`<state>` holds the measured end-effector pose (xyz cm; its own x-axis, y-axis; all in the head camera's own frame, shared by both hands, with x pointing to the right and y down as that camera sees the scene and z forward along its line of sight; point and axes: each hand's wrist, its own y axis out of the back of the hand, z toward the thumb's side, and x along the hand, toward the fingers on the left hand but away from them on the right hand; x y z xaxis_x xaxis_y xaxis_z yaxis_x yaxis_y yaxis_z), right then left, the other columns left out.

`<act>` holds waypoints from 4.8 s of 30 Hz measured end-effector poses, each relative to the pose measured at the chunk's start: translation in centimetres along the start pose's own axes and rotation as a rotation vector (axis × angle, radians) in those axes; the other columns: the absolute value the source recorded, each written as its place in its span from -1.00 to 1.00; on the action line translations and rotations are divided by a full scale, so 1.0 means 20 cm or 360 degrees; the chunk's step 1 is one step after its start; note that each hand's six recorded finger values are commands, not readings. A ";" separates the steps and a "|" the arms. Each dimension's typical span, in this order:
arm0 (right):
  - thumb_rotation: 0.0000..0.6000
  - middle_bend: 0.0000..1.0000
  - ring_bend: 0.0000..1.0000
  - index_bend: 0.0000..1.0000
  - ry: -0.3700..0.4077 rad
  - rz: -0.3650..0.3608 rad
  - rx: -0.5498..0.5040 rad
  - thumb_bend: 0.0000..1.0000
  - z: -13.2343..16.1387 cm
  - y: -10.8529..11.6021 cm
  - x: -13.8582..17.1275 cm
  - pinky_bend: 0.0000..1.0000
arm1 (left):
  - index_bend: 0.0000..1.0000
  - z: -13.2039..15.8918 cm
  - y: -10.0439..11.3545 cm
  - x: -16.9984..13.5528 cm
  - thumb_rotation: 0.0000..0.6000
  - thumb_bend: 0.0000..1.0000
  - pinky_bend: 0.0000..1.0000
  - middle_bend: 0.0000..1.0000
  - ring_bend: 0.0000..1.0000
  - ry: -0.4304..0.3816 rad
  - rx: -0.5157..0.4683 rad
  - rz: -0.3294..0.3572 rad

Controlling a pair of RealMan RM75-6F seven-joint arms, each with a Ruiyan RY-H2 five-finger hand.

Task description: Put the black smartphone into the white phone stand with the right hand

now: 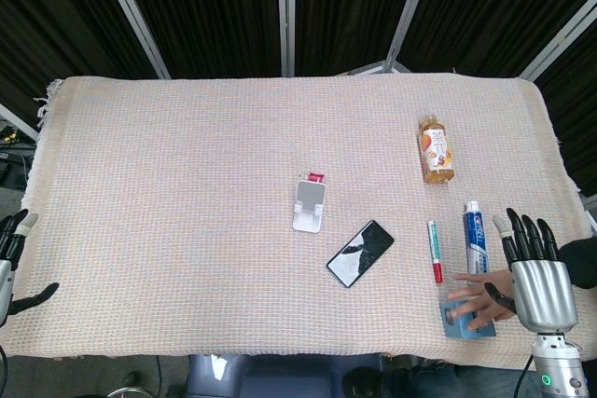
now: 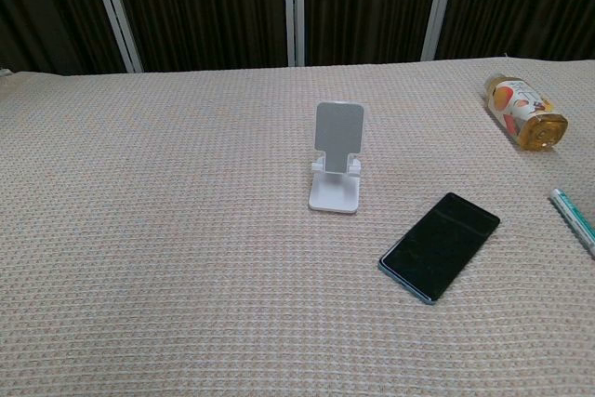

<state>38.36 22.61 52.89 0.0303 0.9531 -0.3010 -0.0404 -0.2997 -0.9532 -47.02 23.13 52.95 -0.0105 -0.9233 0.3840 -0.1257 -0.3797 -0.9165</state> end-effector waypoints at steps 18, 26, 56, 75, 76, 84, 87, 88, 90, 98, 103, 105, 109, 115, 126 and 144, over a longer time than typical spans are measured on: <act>1.00 -0.98 -1.00 -0.94 0.0519 0.0319 0.0000 -1.00 0.22 -0.20 -0.19 -0.99 | -1.00 -0.05 -0.03 0.05 1.00 -1.00 -1.00 -1.00 -1.00 0.0075 0.0007 -0.0030; 1.00 -0.65 -0.81 -0.64 0.1131 0.0460 0.0107 -1.00 0.50 -0.35 -0.45 -0.71 | -1.00 -0.09 -0.06 0.09 1.00 -1.00 -1.00 -1.00 -1.00 0.0152 0.0044 -0.0050; 1.00 -0.64 -0.71 -0.57 0.1552 0.0417 0.0657 -1.00 0.82 -0.78 -0.60 -0.68 | -1.00 -0.14 -0.12 0.12 1.00 -1.00 -1.00 -1.00 -1.00 0.0242 0.0118 -0.0088; 1.00 0.13 0.00 0.08 0.1622 0.0233 0.0610 -0.67 0.83 -0.72 -0.61 -0.19 | -1.00 -0.14 -0.12 0.13 1.00 -1.00 -1.00 -1.00 -1.00 0.0248 0.0112 -0.0094; 1.00 0.13 0.01 0.09 0.1631 0.0163 0.0617 -0.67 0.83 -0.68 -0.62 -0.18 | -1.00 -0.14 -0.12 0.13 1.00 -1.00 -1.00 -1.00 -1.00 0.0247 0.0107 -0.0093; 1.00 0.13 0.02 0.09 0.1646 -0.0324 0.0908 -0.67 0.90 -0.41 -0.73 -0.18 | -1.00 -0.14 -0.11 0.13 1.00 -1.00 -1.00 -1.00 -1.00 0.0243 0.0085 -0.0089; 1.00 0.12 0.02 0.09 0.1626 -0.0515 0.1081 -0.67 0.96 -0.32 -0.77 -0.19 | -1.00 -0.14 -0.11 0.13 1.00 -1.00 -1.00 -1.00 -1.00 0.0247 0.0082 -0.0091; 1.00 0.12 0.02 0.09 0.1614 -0.0587 0.1153 -0.67 0.99 -0.28 -0.79 -0.19 | -1.00 -0.15 -0.11 0.13 1.00 -1.00 -1.00 -1.00 -1.00 0.0249 0.0081 -0.0092; 1.00 0.13 0.02 0.09 0.1593 -0.0685 0.1265 -0.67 1.04 -0.24 -0.81 -0.19 | -1.00 -0.15 -0.11 0.13 1.00 -1.00 -1.00 -1.00 -1.00 0.0255 0.0081 -0.0094; 1.00 0.13 0.02 0.10 0.1519 -0.0928 0.1810 -0.66 1.27 -0.20 -0.91 -0.20 | -1.00 -0.19 -0.12 0.14 1.00 -1.00 -1.00 -1.00 -1.00 0.0284 0.0085 -0.0110; 1.00 0.13 0.02 0.10 0.1534 -0.0926 0.2021 -0.66 1.43 -0.29 -0.93 -0.22 | -1.00 -0.21 -0.13 0.15 1.00 -1.00 -1.00 -1.00 -1.00 0.0308 0.0085 -0.0122; 1.00 0.13 0.02 0.10 0.1535 -0.0919 0.2056 -0.66 1.47 -0.32 -0.93 -0.23 | -1.00 -0.22 -0.13 0.15 1.00 -1.00 -1.00 -1.00 -1.00 0.0317 0.0084 -0.0125; 1.00 0.13 0.02 0.10 0.1539 -0.0908 0.2120 -0.66 1.51 -0.37 -0.93 -0.23 | -1.00 -0.24 -0.14 0.15 1.00 -1.00 -1.00 -1.00 -1.00 0.0335 0.0084 -0.0136; 1.00 0.13 0.02 0.10 0.1552 -0.0901 0.2140 -0.66 1.52 -0.41 -0.91 -0.23 | -1.00 -0.25 -0.15 0.15 1.00 -1.00 -1.00 -1.00 -1.00 0.0347 0.0085 -0.0145; 1.00 0.09 -0.02 0.09 0.1575 -0.0855 0.2165 -0.67 1.48 -0.48 -0.90 -0.23 | -1.00 -0.23 -0.15 0.15 1.00 -1.00 -1.00 -1.00 -1.00 0.0337 0.0086 -0.0149; 1.00 -0.77 -0.84 -0.58 0.1538 -0.0840 0.2162 -0.73 1.47 -0.51 -0.89 -1.00 | -1.00 -0.23 -0.15 0.16 1.00 -1.00 -1.00 -1.00 -1.00 0.0339 0.0089 -0.0156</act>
<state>8.89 9.82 68.82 0.8265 0.4123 -0.3833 -0.5507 0.7333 -0.3988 -51.31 21.66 57.53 -0.2107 -0.8509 0.4811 -0.0814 -0.4752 -0.8761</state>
